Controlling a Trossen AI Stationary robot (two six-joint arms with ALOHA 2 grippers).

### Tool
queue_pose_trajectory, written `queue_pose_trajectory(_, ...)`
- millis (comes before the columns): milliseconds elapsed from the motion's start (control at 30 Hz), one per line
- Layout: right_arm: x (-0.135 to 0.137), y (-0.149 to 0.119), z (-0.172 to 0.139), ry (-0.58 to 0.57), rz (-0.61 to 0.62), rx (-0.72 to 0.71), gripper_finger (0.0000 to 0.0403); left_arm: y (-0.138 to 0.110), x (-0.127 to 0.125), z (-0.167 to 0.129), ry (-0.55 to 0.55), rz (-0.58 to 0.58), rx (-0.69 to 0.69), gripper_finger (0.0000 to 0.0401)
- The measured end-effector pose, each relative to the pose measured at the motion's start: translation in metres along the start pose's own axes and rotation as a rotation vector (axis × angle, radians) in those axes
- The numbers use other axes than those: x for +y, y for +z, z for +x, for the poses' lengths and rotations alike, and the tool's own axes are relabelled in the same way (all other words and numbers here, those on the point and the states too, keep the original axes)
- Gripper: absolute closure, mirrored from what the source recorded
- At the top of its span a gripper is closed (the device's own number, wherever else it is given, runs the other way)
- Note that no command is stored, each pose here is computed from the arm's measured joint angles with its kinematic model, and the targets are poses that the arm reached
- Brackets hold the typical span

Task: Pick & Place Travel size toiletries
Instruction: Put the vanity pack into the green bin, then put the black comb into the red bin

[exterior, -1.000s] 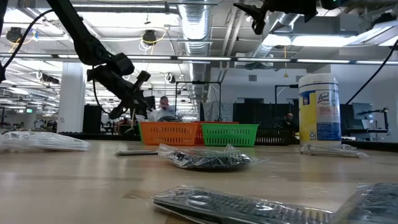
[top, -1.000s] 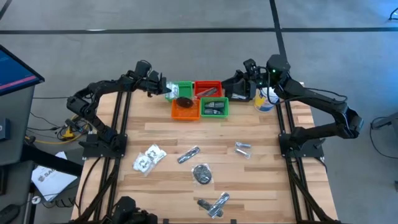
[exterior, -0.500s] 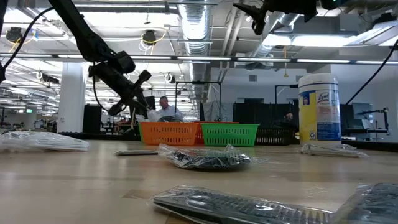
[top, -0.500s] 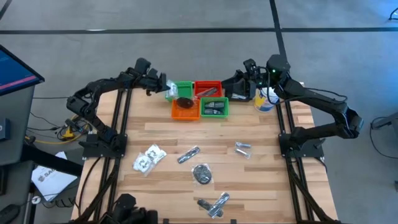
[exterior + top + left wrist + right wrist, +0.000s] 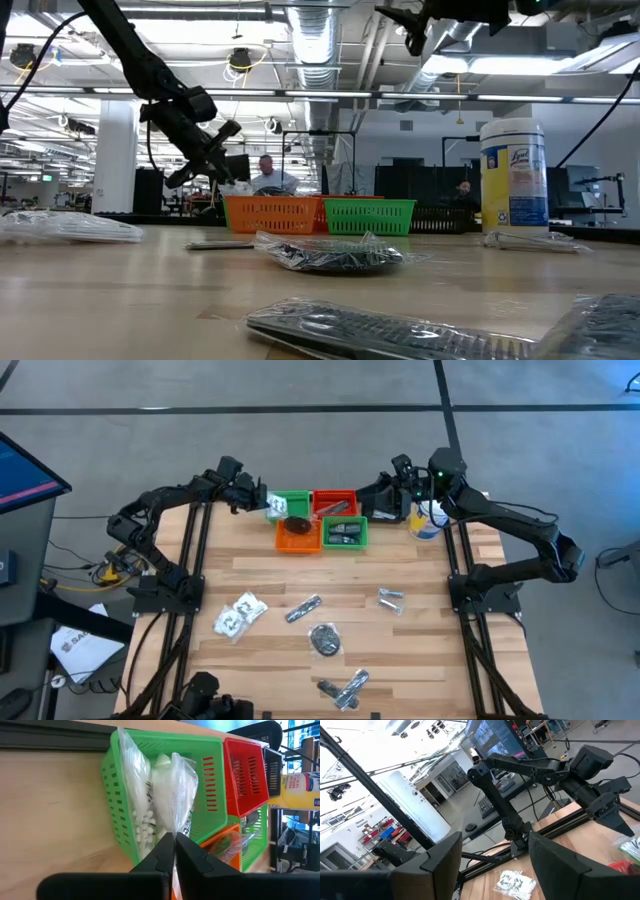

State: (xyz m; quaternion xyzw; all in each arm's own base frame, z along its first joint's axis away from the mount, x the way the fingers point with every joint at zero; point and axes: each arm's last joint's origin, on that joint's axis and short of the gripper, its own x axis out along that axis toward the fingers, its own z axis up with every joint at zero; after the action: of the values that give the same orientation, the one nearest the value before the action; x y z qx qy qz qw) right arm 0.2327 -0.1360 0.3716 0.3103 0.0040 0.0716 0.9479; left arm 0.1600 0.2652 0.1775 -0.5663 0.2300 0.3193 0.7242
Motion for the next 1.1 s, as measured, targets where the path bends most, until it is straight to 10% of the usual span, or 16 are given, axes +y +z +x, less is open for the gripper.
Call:
queue_pose_trajectory(433, 0.0, 0.0, 0.0, -0.001, 0.008, -0.001, 0.0182, 0.002, -0.003, -0.008, 0.035, 0.026, -0.059, 0.0272)
queue_pose_trajectory(1100, 0.005, -0.004, 0.006, -0.011, -0.001, -0.012, 0.0182, -0.014, -0.068, -0.086, -0.181, 0.19, -0.316, 0.0315)
